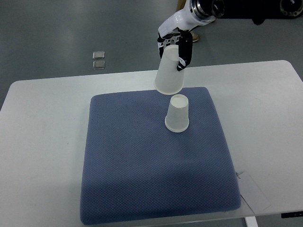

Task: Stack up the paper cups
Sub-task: 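Carry the cup over the cup on the pad and lower onto it, then hold the cup pressed onto the lower cup with the right hand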

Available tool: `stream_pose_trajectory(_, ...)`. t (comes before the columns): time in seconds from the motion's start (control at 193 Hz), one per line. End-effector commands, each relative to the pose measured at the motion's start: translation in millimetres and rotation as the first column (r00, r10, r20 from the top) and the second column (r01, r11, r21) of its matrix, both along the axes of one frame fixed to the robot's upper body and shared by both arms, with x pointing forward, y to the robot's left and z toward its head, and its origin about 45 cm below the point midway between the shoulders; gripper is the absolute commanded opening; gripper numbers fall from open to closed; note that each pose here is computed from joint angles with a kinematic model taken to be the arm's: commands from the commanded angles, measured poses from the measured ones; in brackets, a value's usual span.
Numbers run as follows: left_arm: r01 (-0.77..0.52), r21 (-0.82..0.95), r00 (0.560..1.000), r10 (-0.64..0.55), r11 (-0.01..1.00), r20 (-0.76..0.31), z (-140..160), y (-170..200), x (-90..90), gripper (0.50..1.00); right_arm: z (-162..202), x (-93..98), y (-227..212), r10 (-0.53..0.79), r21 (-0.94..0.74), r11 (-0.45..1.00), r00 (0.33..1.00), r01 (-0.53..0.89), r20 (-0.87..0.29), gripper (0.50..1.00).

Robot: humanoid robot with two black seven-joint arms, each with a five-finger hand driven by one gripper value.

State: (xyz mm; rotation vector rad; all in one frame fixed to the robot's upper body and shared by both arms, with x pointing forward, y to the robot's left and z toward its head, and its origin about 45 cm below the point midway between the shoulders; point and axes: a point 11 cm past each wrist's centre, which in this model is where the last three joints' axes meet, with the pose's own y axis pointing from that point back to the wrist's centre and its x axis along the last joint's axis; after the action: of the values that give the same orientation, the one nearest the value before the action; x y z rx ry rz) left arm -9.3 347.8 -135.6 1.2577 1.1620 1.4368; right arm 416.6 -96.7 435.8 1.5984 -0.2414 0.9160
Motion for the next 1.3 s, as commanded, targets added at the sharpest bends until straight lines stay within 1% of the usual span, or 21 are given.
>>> stream_pose_trajectory(0.0,0.0,0.0,1.0,0.0,1.0,0.0,0,0,0.0,1.0,-6,0.4,-2,-0.004,0.001,1.0,1.0,0.004,-0.013,0.703)
stream_pose_trajectory(0.839,0.0,0.0,1.0,0.0,1.0,0.0,0,0,0.0,1.0,-42,3.6,-15,-0.032,0.0,0.999,0.998,0.032,-0.059,0.703)
stream_pose_trajectory(1.295,0.0,0.0,1.0,0.0,1.0,0.0,0,0,0.0,1.0,-50,5.8,-22,-0.047,-0.016,0.999,0.997,0.046,-0.056,0.703)
